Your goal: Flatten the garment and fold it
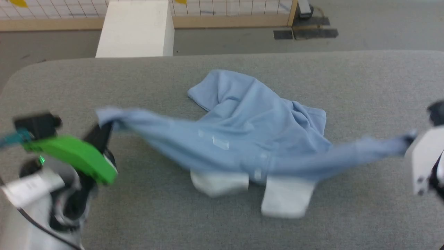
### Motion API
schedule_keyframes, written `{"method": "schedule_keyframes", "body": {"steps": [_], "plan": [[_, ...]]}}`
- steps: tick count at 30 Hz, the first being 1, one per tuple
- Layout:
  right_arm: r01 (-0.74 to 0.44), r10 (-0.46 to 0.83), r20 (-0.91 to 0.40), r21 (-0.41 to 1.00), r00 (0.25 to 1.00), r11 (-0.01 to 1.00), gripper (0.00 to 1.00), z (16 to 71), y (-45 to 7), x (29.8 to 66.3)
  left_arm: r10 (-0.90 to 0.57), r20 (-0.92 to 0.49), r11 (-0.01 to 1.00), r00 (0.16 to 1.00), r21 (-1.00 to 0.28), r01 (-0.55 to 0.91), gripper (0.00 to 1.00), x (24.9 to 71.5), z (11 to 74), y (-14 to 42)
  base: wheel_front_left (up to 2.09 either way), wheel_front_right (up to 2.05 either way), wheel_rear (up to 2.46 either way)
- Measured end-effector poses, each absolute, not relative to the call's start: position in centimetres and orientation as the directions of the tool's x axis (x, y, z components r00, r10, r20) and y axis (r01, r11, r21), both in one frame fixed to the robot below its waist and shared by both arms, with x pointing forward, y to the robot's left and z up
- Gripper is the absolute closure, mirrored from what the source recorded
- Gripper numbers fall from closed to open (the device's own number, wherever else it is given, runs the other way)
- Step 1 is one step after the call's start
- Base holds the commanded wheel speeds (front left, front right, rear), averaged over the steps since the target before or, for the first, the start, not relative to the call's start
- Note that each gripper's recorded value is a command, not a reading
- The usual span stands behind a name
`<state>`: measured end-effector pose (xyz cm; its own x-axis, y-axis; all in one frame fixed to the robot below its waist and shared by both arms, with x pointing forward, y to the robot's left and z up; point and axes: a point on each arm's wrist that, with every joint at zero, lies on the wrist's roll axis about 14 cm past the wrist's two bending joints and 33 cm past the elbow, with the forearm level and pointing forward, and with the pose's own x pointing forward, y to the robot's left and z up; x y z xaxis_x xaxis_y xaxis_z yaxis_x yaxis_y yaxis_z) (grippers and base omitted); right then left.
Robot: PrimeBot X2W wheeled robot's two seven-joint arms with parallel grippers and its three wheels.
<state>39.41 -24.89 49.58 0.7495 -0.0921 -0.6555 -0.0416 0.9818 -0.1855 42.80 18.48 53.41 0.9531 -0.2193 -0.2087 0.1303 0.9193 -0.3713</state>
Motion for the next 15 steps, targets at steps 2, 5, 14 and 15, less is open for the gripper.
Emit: {"method": "schedule_keyframes", "body": {"steps": [2, 5, 14, 15], "plan": [[-0.059, -0.105, -0.592, -0.251, 0.799, 0.966, 1.00, 52.8, -25.5, 42.5, -0.226, -0.134, 0.912, 0.965, -0.377, 0.161, 1.00, 45.4, 56.9, 18.7, 0.00, 0.00, 0.00], [-0.061, -0.108, -0.504, -0.308, 0.857, 0.950, 1.00, 57.0, -25.8, 46.7, -0.203, -0.054, 0.920, 0.978, -0.353, 0.171, 1.00, 49.2, 61.1, 19.6, 0.00, 0.00, 0.00], [0.054, -0.158, -0.201, -0.442, 0.967, 0.895, 1.00, 67.0, -25.7, 58.8, -0.070, 0.144, 0.944, 0.987, -0.311, 0.113, 1.00, 60.0, 69.4, 22.2, 0.00, 0.00, 0.00], [0.070, -0.156, -0.161, -0.442, 0.975, 0.894, 1.00, 67.9, -25.4, 60.0, -0.050, 0.166, 0.942, 0.985, -0.320, 0.102, 1.00, 61.0, 69.9, 22.5, 0.00, 0.00, 0.00]]}}
